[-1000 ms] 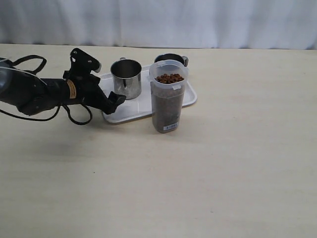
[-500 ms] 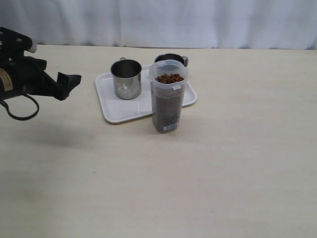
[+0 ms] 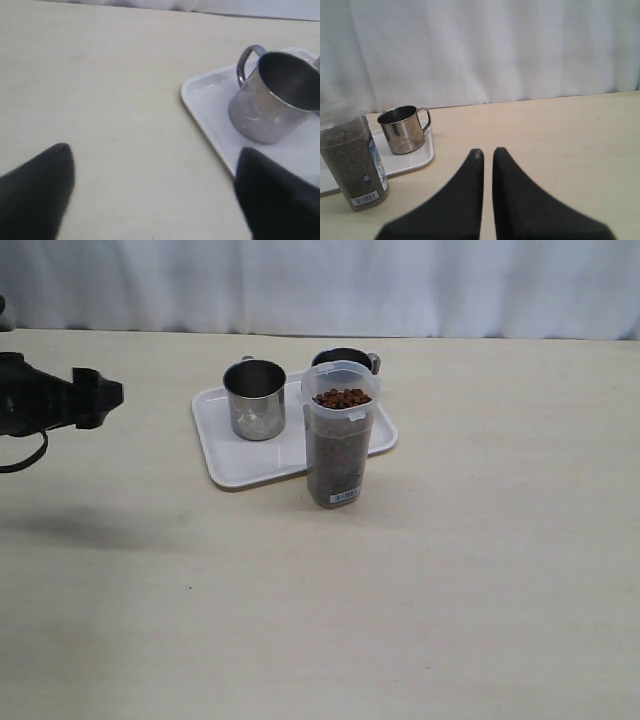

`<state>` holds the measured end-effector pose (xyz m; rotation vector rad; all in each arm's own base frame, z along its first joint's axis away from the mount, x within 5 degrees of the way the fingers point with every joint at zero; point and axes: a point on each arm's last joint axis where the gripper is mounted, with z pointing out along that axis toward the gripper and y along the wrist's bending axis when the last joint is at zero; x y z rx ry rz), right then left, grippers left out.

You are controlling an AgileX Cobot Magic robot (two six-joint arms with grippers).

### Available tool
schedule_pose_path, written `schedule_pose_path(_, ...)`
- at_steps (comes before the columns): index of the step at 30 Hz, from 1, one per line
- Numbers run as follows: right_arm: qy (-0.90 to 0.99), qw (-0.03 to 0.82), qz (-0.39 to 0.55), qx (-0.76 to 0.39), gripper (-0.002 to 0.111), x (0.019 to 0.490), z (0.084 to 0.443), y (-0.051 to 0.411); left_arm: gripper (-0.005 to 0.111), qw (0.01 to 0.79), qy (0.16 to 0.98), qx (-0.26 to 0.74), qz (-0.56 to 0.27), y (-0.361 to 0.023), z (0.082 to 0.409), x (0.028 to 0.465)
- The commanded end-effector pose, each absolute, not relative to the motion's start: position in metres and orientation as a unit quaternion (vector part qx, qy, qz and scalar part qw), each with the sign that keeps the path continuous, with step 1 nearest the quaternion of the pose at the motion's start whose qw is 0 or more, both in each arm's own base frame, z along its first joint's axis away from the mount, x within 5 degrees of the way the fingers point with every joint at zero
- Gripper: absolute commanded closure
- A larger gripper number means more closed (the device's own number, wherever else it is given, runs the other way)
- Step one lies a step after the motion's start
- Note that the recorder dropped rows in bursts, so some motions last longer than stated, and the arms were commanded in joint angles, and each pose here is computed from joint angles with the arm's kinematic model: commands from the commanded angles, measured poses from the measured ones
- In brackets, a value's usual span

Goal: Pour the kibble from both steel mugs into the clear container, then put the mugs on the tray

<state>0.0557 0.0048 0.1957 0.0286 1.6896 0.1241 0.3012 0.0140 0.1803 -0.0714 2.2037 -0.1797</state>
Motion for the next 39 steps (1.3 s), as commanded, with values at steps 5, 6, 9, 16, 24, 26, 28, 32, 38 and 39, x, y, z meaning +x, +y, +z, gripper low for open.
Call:
schedule_pose_path(5,0.748,0.661,0.057,0.012,0.103,0.056,0.194,0.005,0.107,0.455,0.887,0.002,-0.073,0.008,0.187,0.262)
schedule_pose_path(6,0.748,0.661,0.057,0.012,0.103,0.056,0.194,0.005,0.107,0.462,0.883,0.005,-0.082,0.005,0.188,0.257)
schedule_pose_path(9,0.748,0.661,0.057,0.012,0.103,0.056,0.194,0.005,0.107,0.483,0.868,0.007,-0.112,-0.001,0.189,0.241)
schedule_pose_path(16,0.748,0.661,0.057,0.012,0.103,0.056,0.194,0.005,0.107,0.526,0.841,-0.018,-0.124,-0.005,0.174,0.2)
schedule_pose_path(24,0.748,0.661,0.057,0.012,0.103,0.056,0.194,0.005,0.107,0.572,0.814,-0.045,-0.091,-0.001,0.162,0.157)
schedule_pose_path(26,0.748,0.661,0.057,0.012,0.103,0.056,0.194,0.005,0.107,0.586,0.805,-0.037,-0.086,-0.002,0.169,0.15)
schedule_pose_path(28,0.748,0.661,0.057,0.012,0.103,0.056,0.194,0.005,0.107,0.603,0.793,-0.042,-0.075,-0.001,0.18,0.14)
schedule_pose_path(32,0.748,0.661,0.057,0.012,0.103,0.056,0.194,0.005,0.107,0.633,0.771,-0.051,-0.046,0.002,0.198,0.117)
schedule_pose_path(38,0.748,0.661,0.057,0.012,0.103,0.056,0.194,0.005,0.107,0.674,0.736,-0.056,-0.022,0.004,0.204,0.088)
schedule_pose_path(39,0.748,0.661,0.057,0.012,0.103,0.056,0.194,0.005,0.107,0.689,0.722,-0.056,-0.023,0.003,0.207,0.085)
